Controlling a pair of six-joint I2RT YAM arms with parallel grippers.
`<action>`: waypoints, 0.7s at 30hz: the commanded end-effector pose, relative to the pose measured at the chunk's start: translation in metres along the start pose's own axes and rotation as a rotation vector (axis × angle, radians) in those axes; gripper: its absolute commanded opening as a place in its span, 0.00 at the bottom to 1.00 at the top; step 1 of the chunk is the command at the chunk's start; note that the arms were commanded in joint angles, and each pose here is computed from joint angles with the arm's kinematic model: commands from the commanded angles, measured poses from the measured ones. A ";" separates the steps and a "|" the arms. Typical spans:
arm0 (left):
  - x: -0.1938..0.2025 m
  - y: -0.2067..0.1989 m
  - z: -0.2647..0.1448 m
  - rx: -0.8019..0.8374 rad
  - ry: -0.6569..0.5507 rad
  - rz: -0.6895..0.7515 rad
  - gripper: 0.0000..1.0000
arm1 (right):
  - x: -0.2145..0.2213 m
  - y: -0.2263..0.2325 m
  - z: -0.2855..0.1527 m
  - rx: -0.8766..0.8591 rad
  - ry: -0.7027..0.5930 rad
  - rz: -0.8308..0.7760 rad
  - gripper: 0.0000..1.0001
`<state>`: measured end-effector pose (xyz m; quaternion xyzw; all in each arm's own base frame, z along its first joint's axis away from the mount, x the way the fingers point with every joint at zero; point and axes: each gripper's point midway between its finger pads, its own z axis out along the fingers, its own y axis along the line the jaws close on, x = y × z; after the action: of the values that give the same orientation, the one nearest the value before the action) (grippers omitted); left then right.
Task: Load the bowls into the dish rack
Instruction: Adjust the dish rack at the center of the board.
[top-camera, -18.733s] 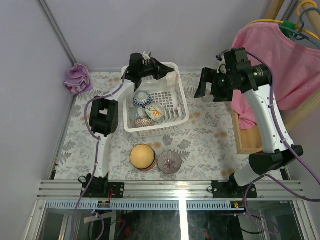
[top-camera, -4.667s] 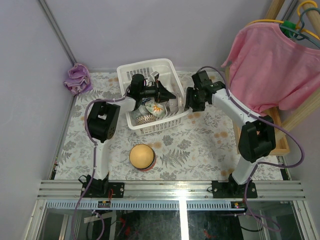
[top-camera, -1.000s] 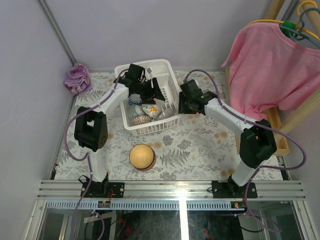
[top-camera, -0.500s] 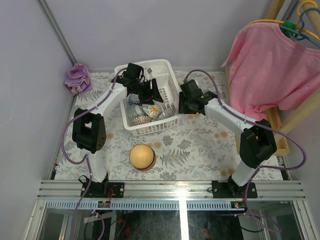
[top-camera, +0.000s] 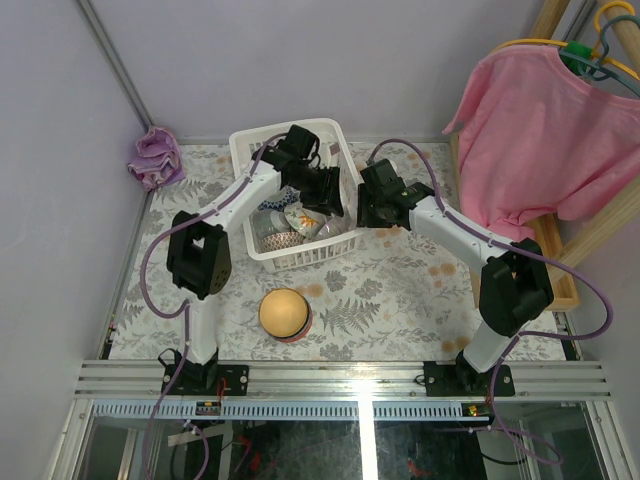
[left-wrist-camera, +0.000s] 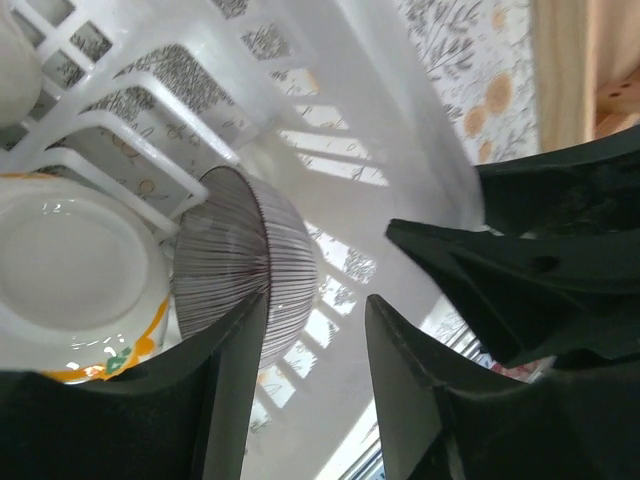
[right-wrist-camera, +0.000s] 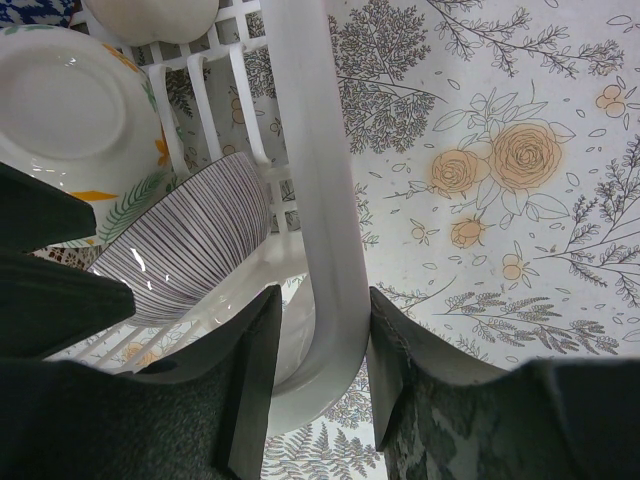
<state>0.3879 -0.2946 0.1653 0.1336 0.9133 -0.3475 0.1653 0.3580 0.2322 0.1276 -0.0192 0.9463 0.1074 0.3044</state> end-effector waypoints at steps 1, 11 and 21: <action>0.017 0.016 0.000 -0.059 0.079 0.013 0.42 | 0.005 0.010 -0.007 -0.034 0.029 -0.061 0.44; 0.038 0.026 0.008 -0.060 0.126 -0.002 0.18 | 0.005 0.010 -0.004 -0.036 0.035 -0.060 0.43; 0.047 0.017 0.007 -0.001 0.142 -0.007 0.00 | 0.014 0.008 -0.003 -0.048 0.048 -0.043 0.43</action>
<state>0.3695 -0.2847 0.1337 0.1532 0.9224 -0.3328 0.1226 0.3579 0.2326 0.1271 -0.0214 0.9464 0.1080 0.3035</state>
